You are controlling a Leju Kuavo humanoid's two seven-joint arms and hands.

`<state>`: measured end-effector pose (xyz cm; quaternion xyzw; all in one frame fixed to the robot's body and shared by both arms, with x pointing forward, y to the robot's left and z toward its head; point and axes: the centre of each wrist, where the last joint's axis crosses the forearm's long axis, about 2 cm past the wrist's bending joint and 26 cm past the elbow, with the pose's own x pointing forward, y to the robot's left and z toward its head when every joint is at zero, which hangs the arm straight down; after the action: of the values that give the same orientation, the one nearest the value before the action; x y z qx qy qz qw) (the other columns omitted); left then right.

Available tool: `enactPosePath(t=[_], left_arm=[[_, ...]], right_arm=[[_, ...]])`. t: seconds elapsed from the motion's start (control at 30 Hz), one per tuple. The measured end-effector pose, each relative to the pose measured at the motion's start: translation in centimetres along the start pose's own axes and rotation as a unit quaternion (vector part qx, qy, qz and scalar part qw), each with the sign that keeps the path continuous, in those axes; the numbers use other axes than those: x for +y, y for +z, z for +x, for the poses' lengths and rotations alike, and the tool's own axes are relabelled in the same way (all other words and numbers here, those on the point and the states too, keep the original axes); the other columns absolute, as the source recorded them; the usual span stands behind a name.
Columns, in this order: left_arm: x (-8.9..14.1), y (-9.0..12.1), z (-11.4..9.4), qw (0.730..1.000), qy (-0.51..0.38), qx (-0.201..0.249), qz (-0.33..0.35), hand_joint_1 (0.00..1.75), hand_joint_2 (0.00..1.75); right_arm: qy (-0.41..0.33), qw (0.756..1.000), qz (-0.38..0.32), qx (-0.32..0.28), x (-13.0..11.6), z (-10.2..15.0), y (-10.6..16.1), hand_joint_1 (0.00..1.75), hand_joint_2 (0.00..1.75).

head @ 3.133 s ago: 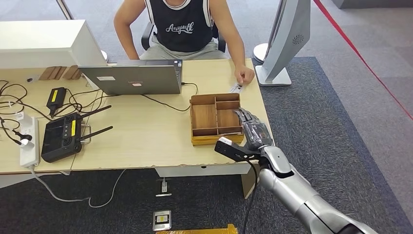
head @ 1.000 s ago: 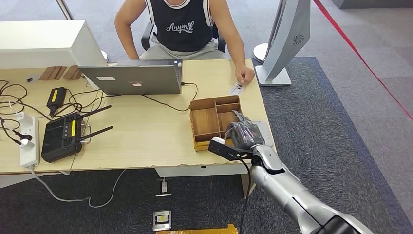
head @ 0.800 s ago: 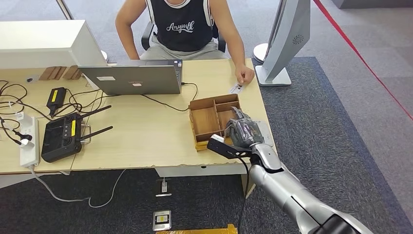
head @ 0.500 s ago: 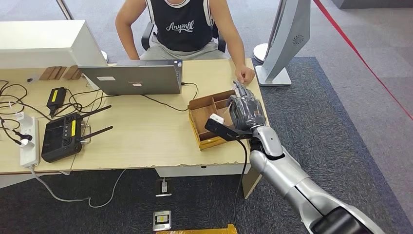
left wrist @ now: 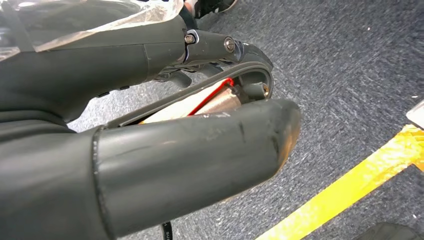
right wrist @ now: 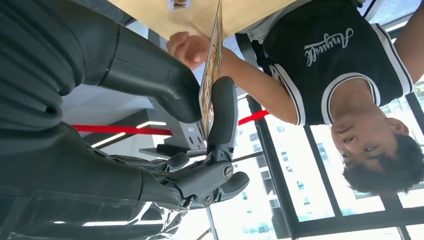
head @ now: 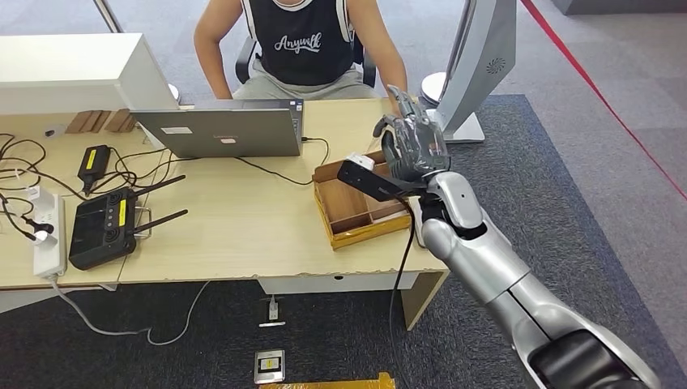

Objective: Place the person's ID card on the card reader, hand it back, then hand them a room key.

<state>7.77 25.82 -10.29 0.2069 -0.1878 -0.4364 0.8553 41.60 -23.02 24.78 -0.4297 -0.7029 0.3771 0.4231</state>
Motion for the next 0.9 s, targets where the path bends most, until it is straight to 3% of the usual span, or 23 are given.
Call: enactPosePath(t=[0.43, 0.9], left_arm=[[0.3, -0.2, 0.0, 1.000, -0.026, -0.014, -0.007, 0.00, 0.00], [0.6, -0.3, -0.9, 0.999, -0.038, -0.008, -0.008, 0.00, 0.00]], right_arm=[[0.029, 0.998, 0.028, 0.038, -1.8, -2.6, -5.0, 1.75, 1.75], [0.065, 0.988, 0.048, 0.130, -3.2, -4.2, -7.7, 1.75, 1.75]])
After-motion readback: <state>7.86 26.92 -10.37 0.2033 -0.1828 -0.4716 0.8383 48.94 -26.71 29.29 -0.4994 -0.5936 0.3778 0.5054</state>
